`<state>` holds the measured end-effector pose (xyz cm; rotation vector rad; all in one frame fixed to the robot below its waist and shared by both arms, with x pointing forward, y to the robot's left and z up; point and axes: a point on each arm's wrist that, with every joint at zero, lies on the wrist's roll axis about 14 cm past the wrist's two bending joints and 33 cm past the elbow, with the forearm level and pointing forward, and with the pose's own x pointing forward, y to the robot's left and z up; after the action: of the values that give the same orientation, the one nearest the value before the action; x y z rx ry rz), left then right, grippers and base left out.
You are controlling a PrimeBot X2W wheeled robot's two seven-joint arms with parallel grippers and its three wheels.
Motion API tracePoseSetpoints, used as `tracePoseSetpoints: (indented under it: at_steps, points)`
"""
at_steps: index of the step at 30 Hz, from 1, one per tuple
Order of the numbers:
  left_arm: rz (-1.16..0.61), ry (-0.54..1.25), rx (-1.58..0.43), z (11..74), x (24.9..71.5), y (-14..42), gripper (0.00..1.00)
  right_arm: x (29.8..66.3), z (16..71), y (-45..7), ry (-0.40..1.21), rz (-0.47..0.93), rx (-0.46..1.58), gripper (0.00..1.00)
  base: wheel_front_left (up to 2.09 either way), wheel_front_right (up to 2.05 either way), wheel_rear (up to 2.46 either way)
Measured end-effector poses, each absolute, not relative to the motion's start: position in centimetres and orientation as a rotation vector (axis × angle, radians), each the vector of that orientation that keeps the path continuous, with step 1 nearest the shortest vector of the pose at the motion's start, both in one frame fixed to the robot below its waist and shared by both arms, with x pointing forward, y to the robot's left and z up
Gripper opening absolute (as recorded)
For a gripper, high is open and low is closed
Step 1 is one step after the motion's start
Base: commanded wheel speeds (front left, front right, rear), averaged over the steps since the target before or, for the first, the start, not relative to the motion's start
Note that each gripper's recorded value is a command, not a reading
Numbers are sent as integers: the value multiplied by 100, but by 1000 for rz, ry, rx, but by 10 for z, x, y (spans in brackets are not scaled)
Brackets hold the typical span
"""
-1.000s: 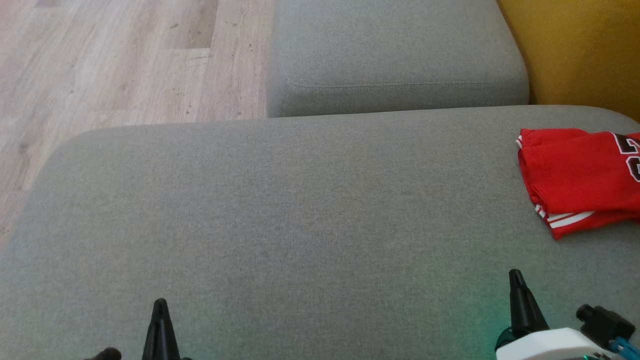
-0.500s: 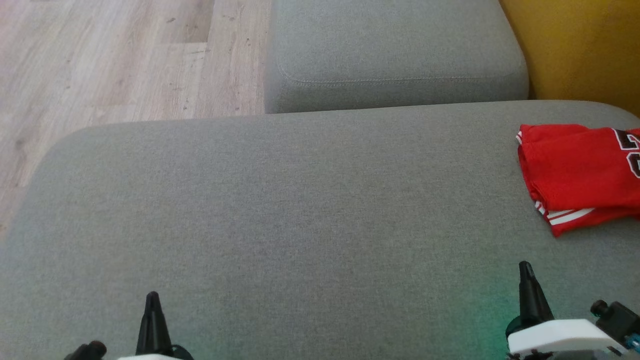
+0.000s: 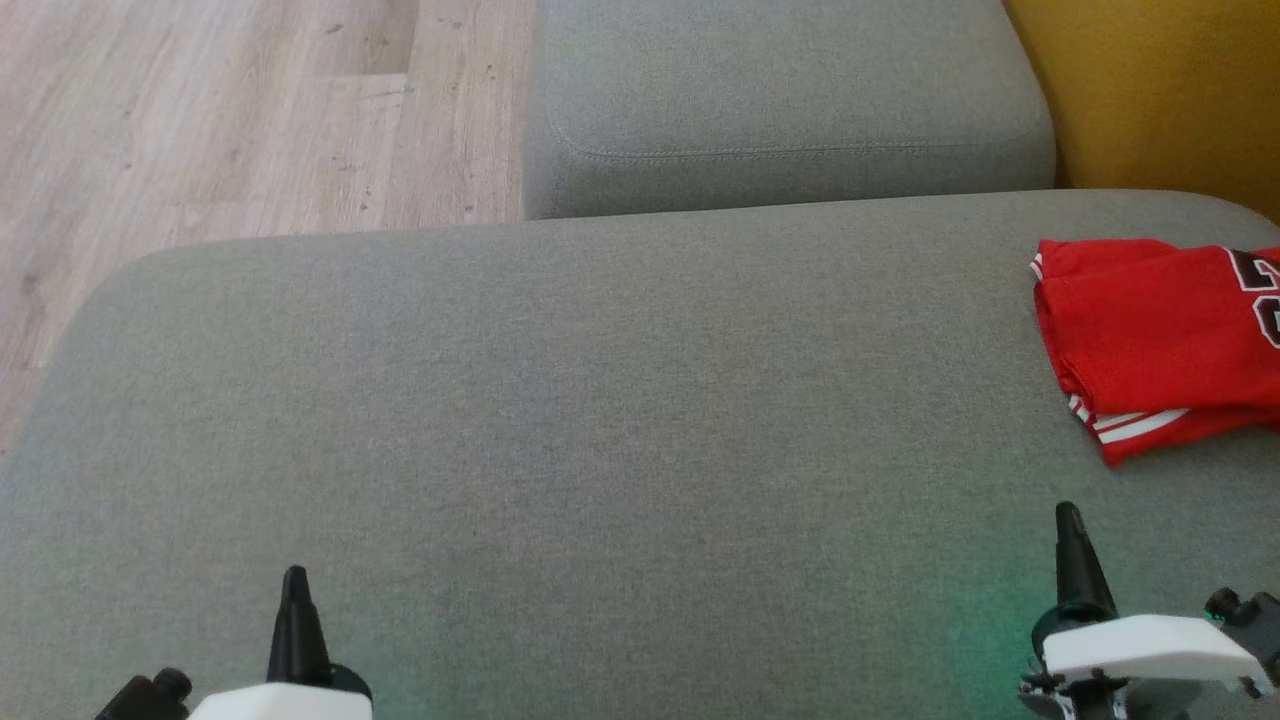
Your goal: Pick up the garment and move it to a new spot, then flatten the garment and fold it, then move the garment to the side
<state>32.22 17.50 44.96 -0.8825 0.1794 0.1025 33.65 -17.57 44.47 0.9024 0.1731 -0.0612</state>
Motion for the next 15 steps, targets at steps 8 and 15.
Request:
tracePoseSetpoints:
  at_steps: [8,15]
  points:
    - [112,178,-978,450,328,179,0,341,447,-180,164,-78,997,0,0,0,0]
    - [108,175,-1062,453,335,178,0,345,449,-184,157,-94,1079,0,0,0,0]
